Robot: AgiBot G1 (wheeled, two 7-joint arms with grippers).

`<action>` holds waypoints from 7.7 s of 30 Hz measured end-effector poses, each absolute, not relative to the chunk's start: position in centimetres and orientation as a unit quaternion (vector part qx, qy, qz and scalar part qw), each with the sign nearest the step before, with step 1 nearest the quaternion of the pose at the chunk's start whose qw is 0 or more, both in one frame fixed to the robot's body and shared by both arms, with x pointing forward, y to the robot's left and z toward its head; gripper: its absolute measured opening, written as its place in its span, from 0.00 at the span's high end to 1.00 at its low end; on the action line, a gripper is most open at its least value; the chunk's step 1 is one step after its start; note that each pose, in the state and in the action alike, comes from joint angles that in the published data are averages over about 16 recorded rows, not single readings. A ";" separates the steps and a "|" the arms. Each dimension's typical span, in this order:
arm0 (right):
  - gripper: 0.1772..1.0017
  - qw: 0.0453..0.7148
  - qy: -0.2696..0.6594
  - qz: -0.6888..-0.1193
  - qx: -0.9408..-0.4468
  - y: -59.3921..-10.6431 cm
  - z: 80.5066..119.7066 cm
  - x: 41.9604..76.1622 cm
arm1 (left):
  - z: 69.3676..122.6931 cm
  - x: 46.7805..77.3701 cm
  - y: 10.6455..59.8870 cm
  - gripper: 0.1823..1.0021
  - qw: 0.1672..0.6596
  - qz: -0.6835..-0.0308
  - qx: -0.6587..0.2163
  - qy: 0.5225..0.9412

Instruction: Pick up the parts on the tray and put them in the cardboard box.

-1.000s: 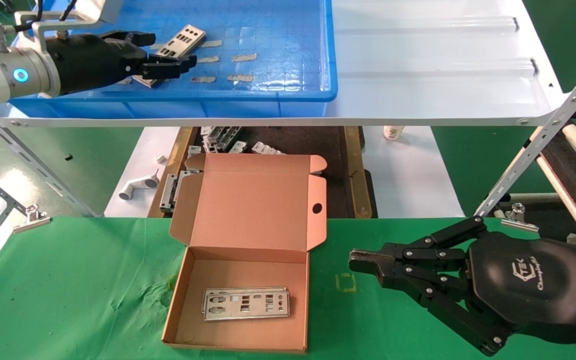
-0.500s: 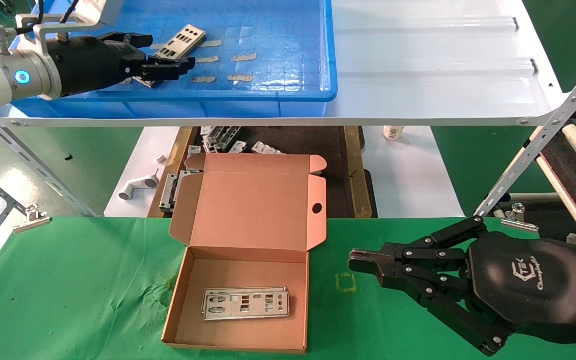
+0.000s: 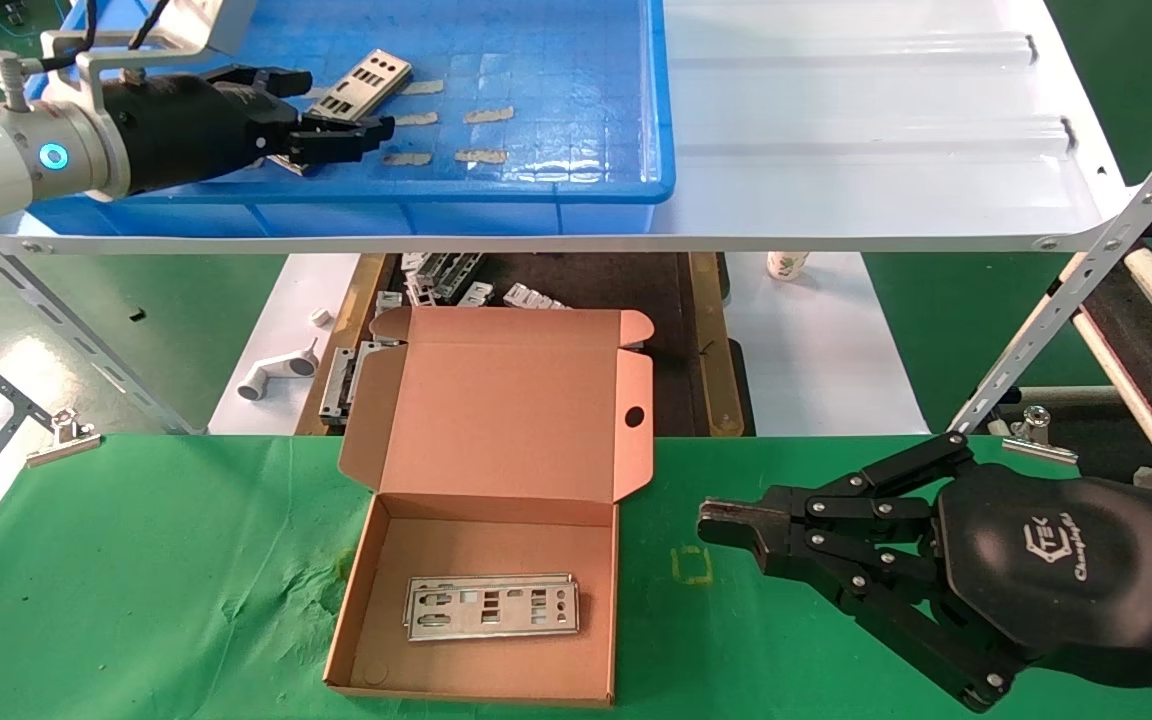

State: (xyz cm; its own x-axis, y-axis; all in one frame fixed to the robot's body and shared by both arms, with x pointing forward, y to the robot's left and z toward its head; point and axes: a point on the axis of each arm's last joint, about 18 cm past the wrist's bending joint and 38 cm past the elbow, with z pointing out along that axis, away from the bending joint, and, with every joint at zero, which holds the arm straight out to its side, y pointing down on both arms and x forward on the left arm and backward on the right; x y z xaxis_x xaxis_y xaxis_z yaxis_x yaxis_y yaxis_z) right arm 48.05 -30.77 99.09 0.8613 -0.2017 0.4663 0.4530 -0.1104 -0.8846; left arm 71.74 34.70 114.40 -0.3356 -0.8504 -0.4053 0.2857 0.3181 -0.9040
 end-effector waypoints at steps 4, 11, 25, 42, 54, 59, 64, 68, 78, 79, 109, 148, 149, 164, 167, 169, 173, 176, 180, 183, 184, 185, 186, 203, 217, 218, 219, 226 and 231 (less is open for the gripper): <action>0.98 0.661 -0.089 -0.248 -0.703 -30.8 99.1 48.1 | 114.5 71.7 34.7 0.05 0.530 -0.537 -0.229 0.615; 0.98 0.661 -0.089 -0.248 -0.703 -30.8 99.1 48.1 | 114.5 71.7 34.8 0.14 0.531 -0.537 -0.229 0.614; 0.98 0.661 -0.089 -0.248 -0.703 -30.8 99.1 48.1 | 114.6 71.7 34.8 0.49 0.531 -0.538 -0.228 0.613; 0.98 0.661 -0.089 -0.248 -0.703 -30.8 99.1 48.1 | 115.8 71.0 35.0 0.68 0.535 -0.545 -0.215 0.608; 0.98 0.661 -0.089 -0.248 -0.703 -30.8 99.1 48.1 | 118.1 68.9 35.1 0.69 0.541 -0.558 -0.170 0.606; 0.98 0.661 -0.089 -0.248 -0.703 -30.8 99.1 48.1 | 119.2 66.7 34.7 0.69 0.535 -0.562 -0.114 0.620; 0.98 0.661 -0.089 -0.248 -0.703 -30.8 99.1 48.1 | 119.6 63.5 33.9 0.69 0.521 -0.557 -0.027 0.647; 0.98 0.661 -0.089 -0.248 -0.703 -30.8 99.1 48.1 | 119.1 61.1 33.4 0.69 0.509 -0.540 0.046 0.668; 0.98 0.661 -0.089 -0.248 -0.703 -30.8 99.1 48.1 | 113.4 58.2 32.1 0.69 0.471 -0.463 0.188 0.727; 0.98 0.661 -0.089 -0.248 -0.703 -30.8 99.1 48.1 | 112.4 58.2 31.9 0.69 0.464 -0.454 0.197 0.735; 0.98 0.661 -0.089 -0.248 -0.703 -30.8 99.1 48.1 | 90.8 65.9 26.3 0.69 0.303 -0.337 0.174 0.874; 0.97 0.661 -0.089 -0.248 -0.703 -30.8 99.1 48.1 | 93.6 63.4 26.2 0.08 0.280 -0.429 0.178 0.840; 0.97 0.661 -0.089 -0.248 -0.703 -30.8 99.1 48.1 | 93.6 63.3 26.2 0.07 0.280 -0.436 0.176 0.837; 0.80 0.661 -0.089 -0.248 -0.703 -30.8 99.1 48.1 | 94.5 60.4 26.7 0.00 0.277 -0.529 0.139 0.790; 0.74 0.661 -0.089 -0.248 -0.703 -30.8 99.1 48.1 | 94.8 59.6 26.9 0.00 0.276 -0.545 0.133 0.780; 0.70 0.661 -0.089 -0.248 -0.703 -30.8 99.1 48.1 | 95.0 59.1 27.1 0.00 0.275 -0.555 0.129 0.774; 0.59 0.661 -0.089 -0.248 -0.703 -30.8 99.1 48.1 | 95.5 58.0 27.5 0.00 0.273 -0.574 0.122 0.762; 0.50 0.661 -0.089 -0.248 -0.703 -30.8 99.1 48.1 | 95.8 57.1 27.8 0.00 0.272 -0.587 0.118 0.753; 0.39 0.661 -0.089 -0.248 -0.703 -30.8 99.1 48.1 | 96.3 55.9 28.2 0.00 0.269 -0.603 0.113 0.743; 0.30 0.661 -0.089 -0.248 -0.703 -30.8 99.1 48.1 | 96.7 54.9 28.5 0.00 0.267 -0.613 0.109 0.735; 0.27 0.661 -0.089 -0.248 -0.703 -30.8 99.1 48.1 | 96.9 54.5 28.6 0.00 0.266 -0.617 0.108 0.733; 0.26 0.661 -0.089 -0.248 -0.703 -30.8 99.1 48.1 | 97.0 54.2 28.7 0.00 0.265 -0.620 0.107 0.730; 0.24 0.661 -0.089 -0.248 -0.703 -30.8 99.1 48.1 | 97.1 53.8 28.8 0.00 0.264 -0.623 0.107 0.728; 0.01 0.661 -0.089 -0.248 -0.703 -30.8 99.1 48.1 | 99.1 47.8 30.0 0.00 0.246 -0.657 0.103 0.705; 0.00 0.661 -0.089 -0.248 -0.703 -30.8 99.1 48.1 | 99.3 47.1 30.0 0.00 0.244 -0.660 0.104 0.703; 0.00 0.661 -0.089 -0.248 -0.703 -30.8 99.1 48.1 | 99.3 47.2 30.0 0.00 0.244 -0.660 0.104 0.703; 0.00 0.661 -0.089 -0.248 -0.703 -30.8 99.1 48.1 | 99.3 47.2 30.0 0.00 0.244 -0.660 0.104 0.703; 0.00 0.661 -0.089 -0.248 -0.703 -30.8 99.1 48.1 | 99.3 47.4 30.0 0.00 0.244 -0.659 0.102 0.704; 0.00 0.661 -0.089 -0.248 -0.703 -30.8 99.1 48.1 | 99.2 47.5 30.0 0.00 0.244 -0.659 0.102 0.704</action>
